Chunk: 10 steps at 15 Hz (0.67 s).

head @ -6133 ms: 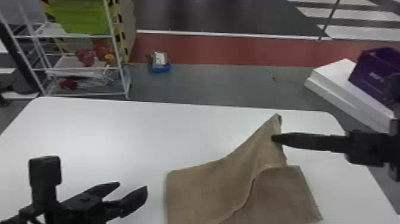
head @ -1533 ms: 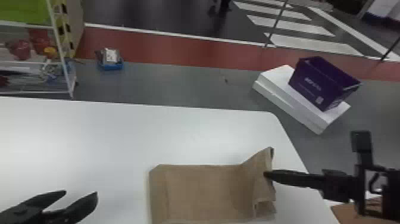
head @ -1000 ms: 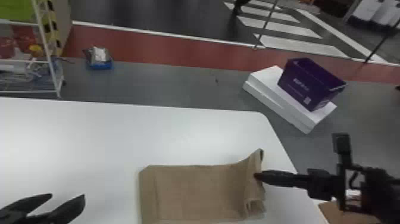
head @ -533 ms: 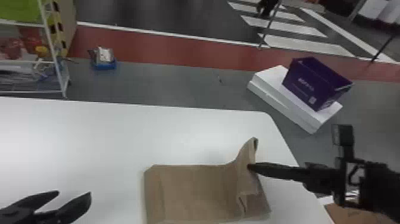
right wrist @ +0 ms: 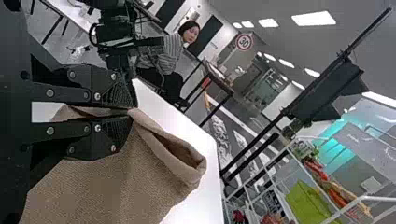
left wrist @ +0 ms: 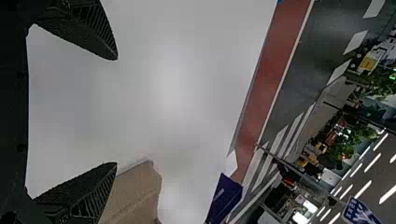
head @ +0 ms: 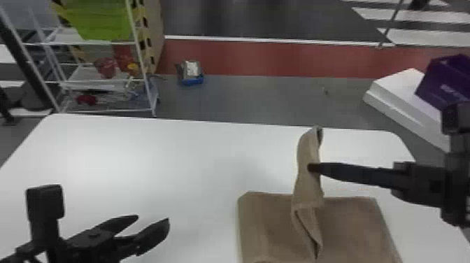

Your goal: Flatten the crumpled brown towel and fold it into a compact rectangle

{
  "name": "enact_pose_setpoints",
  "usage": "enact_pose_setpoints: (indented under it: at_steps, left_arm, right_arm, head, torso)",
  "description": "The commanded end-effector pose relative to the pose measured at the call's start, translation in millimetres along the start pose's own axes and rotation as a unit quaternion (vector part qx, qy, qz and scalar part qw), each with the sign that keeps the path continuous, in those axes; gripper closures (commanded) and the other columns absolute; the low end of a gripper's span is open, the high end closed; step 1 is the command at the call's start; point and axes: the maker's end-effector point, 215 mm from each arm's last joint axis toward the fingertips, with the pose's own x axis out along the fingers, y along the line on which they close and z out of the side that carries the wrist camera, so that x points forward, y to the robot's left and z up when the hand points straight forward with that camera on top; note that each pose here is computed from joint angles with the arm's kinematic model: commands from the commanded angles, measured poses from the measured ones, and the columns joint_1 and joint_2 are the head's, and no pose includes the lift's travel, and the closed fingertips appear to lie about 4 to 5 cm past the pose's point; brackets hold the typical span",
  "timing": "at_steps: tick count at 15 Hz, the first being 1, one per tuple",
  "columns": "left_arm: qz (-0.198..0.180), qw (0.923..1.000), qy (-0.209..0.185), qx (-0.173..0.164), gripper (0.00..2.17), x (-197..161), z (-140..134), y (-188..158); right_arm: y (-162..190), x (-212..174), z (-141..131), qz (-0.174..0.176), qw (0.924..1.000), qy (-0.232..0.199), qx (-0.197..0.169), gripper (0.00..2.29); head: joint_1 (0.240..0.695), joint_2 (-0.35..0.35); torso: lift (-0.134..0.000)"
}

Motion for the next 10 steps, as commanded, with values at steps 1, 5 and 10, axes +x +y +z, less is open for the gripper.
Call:
enact_pose_setpoints:
  at_steps: [1, 5, 10]
  left_arm:
    - [-0.004, 1.0, 0.006, -0.002, 0.08, -0.9, -4.8, -6.5]
    - [-0.009, 0.9999, 0.008, -0.001, 0.08, -0.3, -6.9, -10.8]
    - [-0.009, 0.9999, 0.007, -0.001, 0.08, -2.0, -6.5, -9.6]
  right_arm:
    - [23.9, 41.8, 32.4, 0.023, 0.9986, 0.005, -0.046, 1.02]
    - [63.9, 103.0, 57.5, 0.056, 0.9931, 0.023, -0.1, 1.02]
    - [107.2, 143.3, 52.1, 0.102, 0.9857, 0.041, -0.128, 1.02]
  head:
    - [0.695, -0.026]
    - [0.695, 0.066]
    - [0.695, 0.181]
  torso:
    - [-0.124]
    - [-0.124]
    - [-0.124]
